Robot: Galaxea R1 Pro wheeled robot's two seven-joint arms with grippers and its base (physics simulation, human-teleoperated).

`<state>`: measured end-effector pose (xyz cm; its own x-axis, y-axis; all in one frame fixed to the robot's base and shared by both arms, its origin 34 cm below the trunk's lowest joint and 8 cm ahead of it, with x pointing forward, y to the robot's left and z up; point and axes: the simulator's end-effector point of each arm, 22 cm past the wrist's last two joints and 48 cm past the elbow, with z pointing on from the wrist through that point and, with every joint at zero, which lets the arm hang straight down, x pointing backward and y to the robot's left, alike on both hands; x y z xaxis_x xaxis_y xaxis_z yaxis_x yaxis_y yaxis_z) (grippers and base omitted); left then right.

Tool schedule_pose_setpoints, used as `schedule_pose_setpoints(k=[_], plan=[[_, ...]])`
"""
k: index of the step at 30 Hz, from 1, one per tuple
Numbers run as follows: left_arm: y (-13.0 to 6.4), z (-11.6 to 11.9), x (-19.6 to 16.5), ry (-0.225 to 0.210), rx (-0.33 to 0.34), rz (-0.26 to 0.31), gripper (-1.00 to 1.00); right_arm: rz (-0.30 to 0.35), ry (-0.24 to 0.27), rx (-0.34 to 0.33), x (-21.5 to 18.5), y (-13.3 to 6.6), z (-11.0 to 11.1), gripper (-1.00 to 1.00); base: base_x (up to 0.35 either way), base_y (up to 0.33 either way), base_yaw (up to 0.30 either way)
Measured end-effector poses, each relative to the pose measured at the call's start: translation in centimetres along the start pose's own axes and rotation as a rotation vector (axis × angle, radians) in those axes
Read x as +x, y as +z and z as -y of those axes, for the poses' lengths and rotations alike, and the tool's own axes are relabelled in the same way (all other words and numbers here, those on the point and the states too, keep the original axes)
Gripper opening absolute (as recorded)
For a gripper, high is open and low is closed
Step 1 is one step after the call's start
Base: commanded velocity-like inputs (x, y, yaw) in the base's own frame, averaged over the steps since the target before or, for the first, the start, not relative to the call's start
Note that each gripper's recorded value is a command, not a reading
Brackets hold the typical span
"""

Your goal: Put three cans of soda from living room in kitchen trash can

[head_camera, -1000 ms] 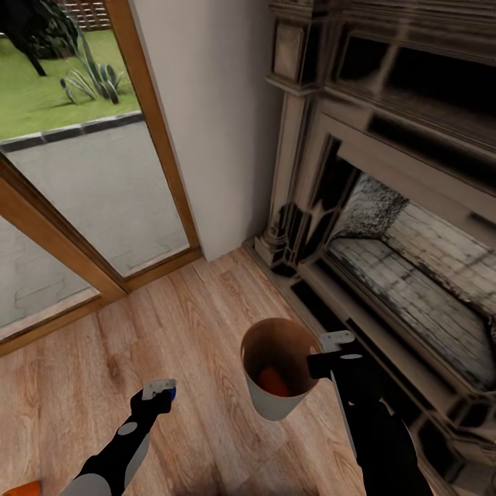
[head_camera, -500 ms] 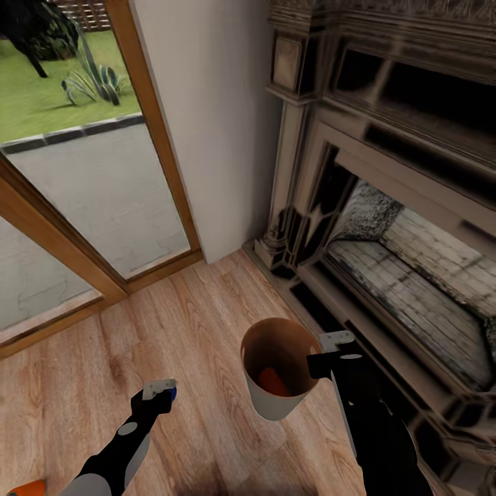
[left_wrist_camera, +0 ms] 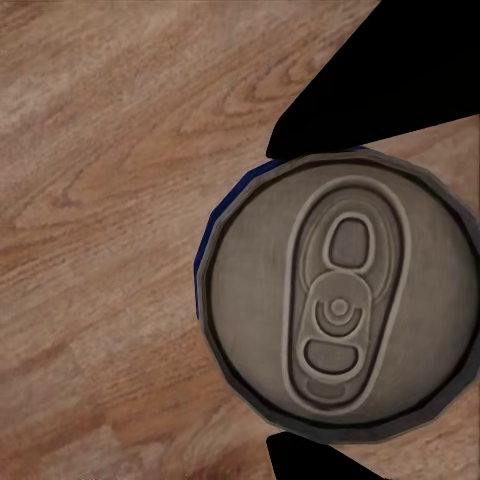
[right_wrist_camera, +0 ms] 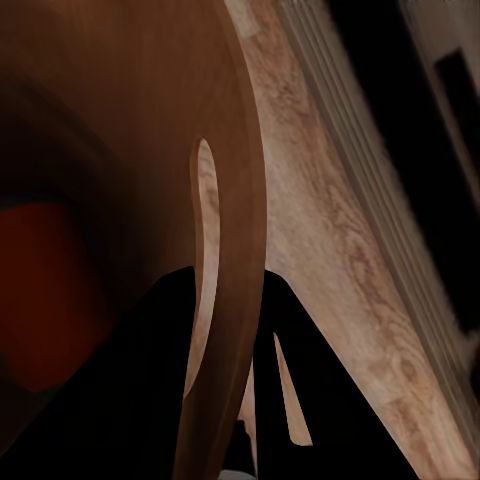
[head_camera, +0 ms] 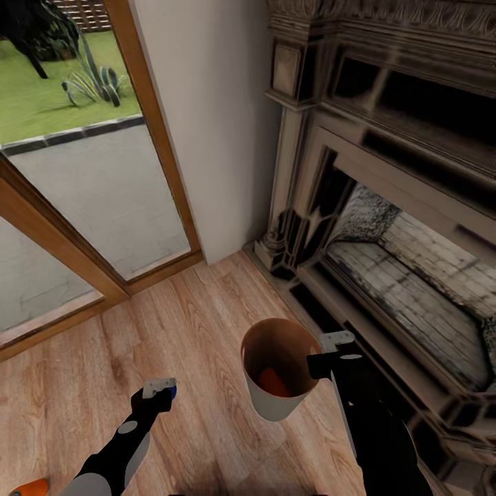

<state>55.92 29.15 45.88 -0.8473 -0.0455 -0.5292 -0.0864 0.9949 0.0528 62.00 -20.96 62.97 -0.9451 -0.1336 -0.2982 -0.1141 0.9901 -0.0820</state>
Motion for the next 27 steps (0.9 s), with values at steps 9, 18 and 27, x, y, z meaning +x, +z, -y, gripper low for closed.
schedule_pose_setpoints(k=[9, 18, 27], plan=[[0.0, 1.6, -0.1, 0.003, 0.088, -0.001, -1.0, -0.002, -0.001, 0.001, 0.1, 0.0, 0.1, -1.0, 0.0, 0.0, 0.0], [-1.6, 2.2, 1.3, -0.022, 0.385, -0.094, -1.0, 0.018, -0.009, 0.003, -0.3, 0.1, 0.0, -1.0, 0.0, 0.0, 0.0], [-4.7, 1.3, 0.7, -0.154, 0.619, -0.15, -1.0, 0.01, -0.034, 0.031, 0.3, 0.8, 1.3, -1.0, 0.0, 0.0, 0.0]])
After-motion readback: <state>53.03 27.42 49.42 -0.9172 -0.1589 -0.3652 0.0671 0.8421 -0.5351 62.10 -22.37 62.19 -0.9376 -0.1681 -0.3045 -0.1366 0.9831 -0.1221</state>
